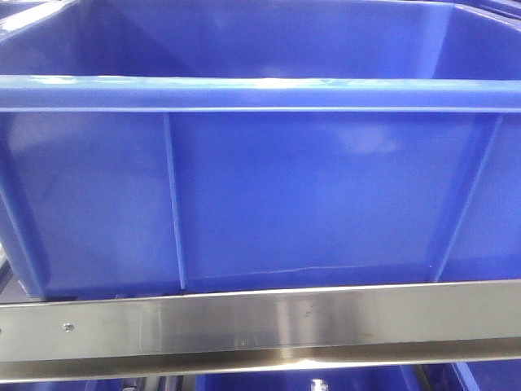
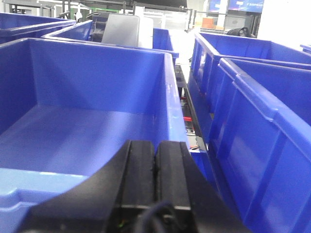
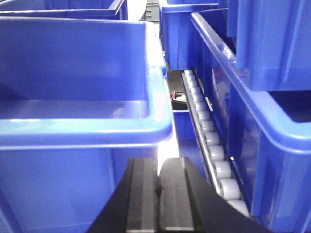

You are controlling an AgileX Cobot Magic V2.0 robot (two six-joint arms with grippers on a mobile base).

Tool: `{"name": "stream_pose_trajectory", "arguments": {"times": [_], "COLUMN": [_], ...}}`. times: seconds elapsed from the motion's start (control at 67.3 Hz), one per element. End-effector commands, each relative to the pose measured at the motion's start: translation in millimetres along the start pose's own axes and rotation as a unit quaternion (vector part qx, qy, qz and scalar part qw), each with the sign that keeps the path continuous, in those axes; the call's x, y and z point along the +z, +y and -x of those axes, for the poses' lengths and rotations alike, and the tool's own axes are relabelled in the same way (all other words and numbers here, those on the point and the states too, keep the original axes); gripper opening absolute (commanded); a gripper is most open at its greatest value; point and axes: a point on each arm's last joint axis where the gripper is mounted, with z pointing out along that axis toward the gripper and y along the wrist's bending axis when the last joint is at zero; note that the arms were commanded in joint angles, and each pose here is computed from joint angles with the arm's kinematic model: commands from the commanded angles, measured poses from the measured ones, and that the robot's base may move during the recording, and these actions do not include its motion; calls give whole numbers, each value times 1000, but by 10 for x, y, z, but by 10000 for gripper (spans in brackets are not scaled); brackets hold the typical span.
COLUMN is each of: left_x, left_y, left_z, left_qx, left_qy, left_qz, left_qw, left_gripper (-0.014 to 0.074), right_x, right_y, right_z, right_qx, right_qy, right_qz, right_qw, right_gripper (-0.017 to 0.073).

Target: Grab silver tray and place in blue box

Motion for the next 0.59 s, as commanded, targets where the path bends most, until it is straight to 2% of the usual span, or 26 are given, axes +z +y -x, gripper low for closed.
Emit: {"name": "stream_pose_trajectory", "arguments": {"times": [0.0,0.58], "left_x": [-18,-18], "left_y": [-3,-3], "left_z": [93,93], "left_qx": [-4,-4], "left_qy": [-51,-51], "left_qz": [-1,-1], "left_qw": [999,999], "left_gripper": [-105,-105], "right_x": [-21,-21], "right_y": [2,2], "right_z": [89,91], "right_qx": [-3,-3], "right_qy": [-58,-59], "right_qz": [0,0], "right_qw": [998,998], "right_gripper": [51,51]}}
